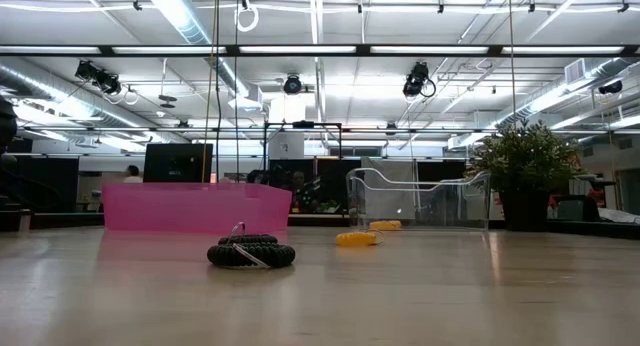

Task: Sort spring keychains
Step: Put the yellow spring keychain into the transparent bin

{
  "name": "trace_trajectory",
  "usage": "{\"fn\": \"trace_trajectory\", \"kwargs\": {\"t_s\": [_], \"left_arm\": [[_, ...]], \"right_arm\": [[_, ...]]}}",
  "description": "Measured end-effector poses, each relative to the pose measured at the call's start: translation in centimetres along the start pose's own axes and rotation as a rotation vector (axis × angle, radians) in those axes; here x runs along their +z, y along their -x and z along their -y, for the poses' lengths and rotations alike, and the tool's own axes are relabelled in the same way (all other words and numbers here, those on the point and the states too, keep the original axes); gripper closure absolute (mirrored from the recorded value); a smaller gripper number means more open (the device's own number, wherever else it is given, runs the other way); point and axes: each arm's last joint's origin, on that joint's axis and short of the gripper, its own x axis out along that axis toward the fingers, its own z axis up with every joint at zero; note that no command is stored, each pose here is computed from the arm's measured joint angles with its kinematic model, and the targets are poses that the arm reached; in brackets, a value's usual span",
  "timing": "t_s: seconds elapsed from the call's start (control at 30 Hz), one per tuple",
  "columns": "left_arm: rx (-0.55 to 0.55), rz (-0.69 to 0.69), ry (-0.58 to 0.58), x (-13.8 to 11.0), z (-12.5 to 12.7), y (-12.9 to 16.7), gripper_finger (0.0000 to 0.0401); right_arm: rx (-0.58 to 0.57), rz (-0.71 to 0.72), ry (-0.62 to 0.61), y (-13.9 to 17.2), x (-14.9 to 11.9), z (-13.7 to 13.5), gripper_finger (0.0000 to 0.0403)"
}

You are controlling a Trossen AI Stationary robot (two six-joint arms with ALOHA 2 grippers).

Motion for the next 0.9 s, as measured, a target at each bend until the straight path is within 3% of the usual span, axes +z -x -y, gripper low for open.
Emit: {"fn": "trace_trajectory", "kwargs": {"t_s": [0.2,0.47,0.67,0.9], "left_arm": [[0.068,0.013,-0.002,1.0,-0.4,2.2,0.0188],[0.067,0.004,-0.012,0.9,-0.4,2.0,0.0188],[0.067,-0.016,-0.006,0.5,-0.4,1.7,0.0188],[0.067,-0.022,0.001,0.5,-0.4,1.7,0.0188]], "right_arm": [[-0.067,-0.052,-0.013,3.6,0.8,-0.9,0.0393],[-0.181,-0.020,0.049,6.3,1.7,-1.3,0.0393],[-0.355,-0.013,0.102,5.6,1.5,-0.6,0.0393],[-0.616,-0.015,0.102,2.2,0.0,1.2,0.0393]]}}
